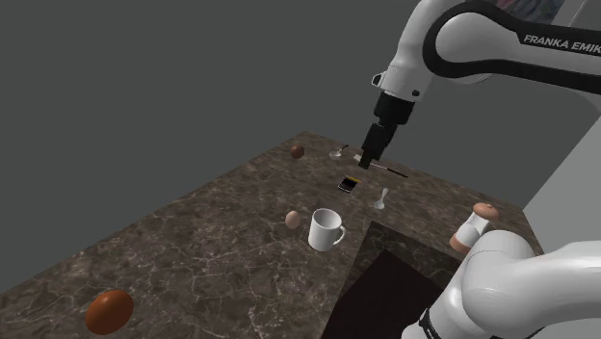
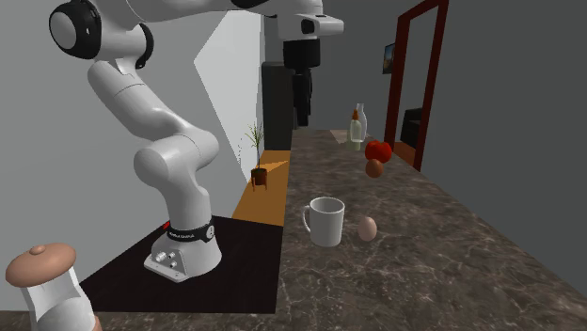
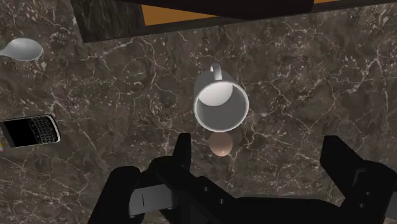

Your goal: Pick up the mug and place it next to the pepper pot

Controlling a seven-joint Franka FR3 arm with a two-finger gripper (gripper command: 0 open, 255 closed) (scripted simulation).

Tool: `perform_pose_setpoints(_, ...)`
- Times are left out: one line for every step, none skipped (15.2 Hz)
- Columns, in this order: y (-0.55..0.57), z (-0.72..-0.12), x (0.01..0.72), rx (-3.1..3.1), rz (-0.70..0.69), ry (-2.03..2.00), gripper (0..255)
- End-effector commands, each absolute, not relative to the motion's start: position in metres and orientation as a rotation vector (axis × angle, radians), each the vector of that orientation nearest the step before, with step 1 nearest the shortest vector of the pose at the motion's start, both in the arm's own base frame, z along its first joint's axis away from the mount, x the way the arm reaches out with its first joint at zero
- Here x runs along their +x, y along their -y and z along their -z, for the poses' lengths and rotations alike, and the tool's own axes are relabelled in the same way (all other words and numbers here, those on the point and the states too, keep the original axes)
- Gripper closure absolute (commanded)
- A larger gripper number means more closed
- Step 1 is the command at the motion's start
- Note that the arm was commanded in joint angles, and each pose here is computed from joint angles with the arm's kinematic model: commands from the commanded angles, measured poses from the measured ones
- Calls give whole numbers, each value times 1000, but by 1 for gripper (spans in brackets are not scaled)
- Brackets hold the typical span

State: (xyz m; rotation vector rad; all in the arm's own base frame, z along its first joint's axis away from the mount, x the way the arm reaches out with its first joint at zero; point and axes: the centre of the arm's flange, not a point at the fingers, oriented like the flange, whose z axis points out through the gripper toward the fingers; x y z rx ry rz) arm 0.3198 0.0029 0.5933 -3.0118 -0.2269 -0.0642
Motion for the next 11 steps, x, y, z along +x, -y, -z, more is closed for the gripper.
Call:
perform_pose_setpoints(-3,-593,320,-3012,64,227,0)
perform_pose_setpoints(-2,-581,323,-3015,64,225,0)
perform_pose_setpoints(-2,-568,327,-3019,64,223,0)
perform_pose_setpoints(-1,-555,330,-3022,64,221,0)
perform_pose_setpoints(0,-543,334,-3026,63,219,0)
perform_pose_setpoints(0,-530,337,-3029,63,217,0)
perform_pose_setpoints(1,-518,341,-3032,63,215,0)
perform_pose_setpoints(2,-505,345,-3036,63,213,0)
perform_pose_setpoints(3,-493,348,-3039,63,211,0)
perform_pose_setpoints(4,-480,352,-3043,63,209,0)
perform_pose_setpoints(5,-467,355,-3046,62,207,0)
